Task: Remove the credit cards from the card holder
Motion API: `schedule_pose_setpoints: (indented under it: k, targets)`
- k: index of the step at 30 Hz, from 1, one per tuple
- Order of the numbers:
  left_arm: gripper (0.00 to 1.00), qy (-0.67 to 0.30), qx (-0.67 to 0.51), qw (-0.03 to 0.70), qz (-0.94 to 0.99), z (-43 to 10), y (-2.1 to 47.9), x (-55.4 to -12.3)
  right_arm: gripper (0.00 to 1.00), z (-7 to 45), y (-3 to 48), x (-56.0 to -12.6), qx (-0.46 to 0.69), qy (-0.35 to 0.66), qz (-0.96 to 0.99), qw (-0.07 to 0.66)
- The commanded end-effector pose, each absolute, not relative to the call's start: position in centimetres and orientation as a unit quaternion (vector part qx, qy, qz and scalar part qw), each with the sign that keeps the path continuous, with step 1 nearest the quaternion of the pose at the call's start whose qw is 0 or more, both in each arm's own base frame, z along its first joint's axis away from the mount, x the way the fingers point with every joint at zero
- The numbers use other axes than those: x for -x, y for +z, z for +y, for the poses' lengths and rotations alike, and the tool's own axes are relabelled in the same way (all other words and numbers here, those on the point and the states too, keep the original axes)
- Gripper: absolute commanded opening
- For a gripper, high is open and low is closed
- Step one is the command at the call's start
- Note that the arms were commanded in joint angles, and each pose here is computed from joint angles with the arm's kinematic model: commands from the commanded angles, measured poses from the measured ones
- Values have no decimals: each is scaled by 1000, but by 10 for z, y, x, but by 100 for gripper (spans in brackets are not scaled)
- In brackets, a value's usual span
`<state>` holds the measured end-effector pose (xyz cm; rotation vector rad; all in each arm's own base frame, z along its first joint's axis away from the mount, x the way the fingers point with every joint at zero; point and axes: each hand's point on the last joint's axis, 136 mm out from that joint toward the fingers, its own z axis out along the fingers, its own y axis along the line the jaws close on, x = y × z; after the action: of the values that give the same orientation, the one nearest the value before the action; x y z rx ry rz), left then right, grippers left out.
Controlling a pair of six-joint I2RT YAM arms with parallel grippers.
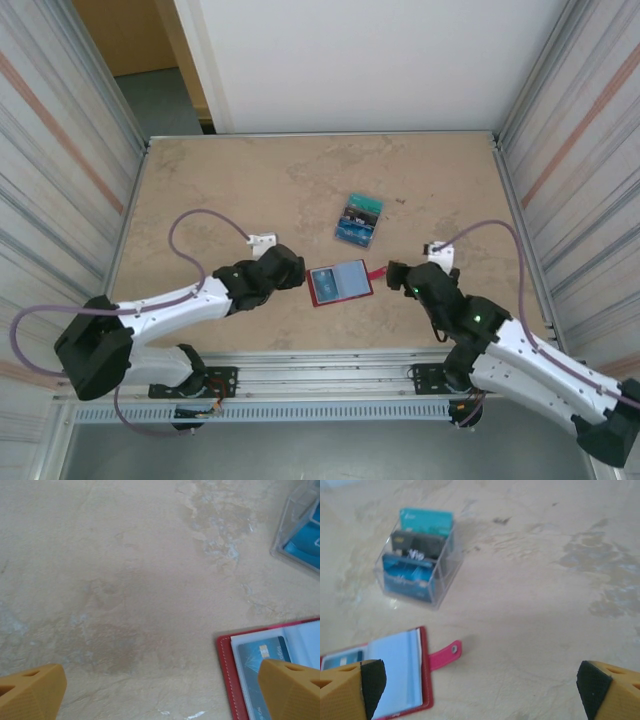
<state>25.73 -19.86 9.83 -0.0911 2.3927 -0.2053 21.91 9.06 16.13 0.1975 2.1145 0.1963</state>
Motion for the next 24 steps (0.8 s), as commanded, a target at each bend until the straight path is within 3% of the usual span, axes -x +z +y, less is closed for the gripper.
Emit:
schedule_pose_setpoints:
  k: [1, 12, 24]
  targets:
    - [99, -54, 3, 365, 929, -210, 102, -259, 99, 69, 159, -214, -140, 97, 854, 492]
    - [99, 67, -55, 278, 957, -221, 66, -224, 99, 76, 154, -210, -111, 103, 878, 454]
    - [99, 58, -54, 246, 966, -227, 48, -222, 99, 107, 143, -217, -64, 96, 917, 382]
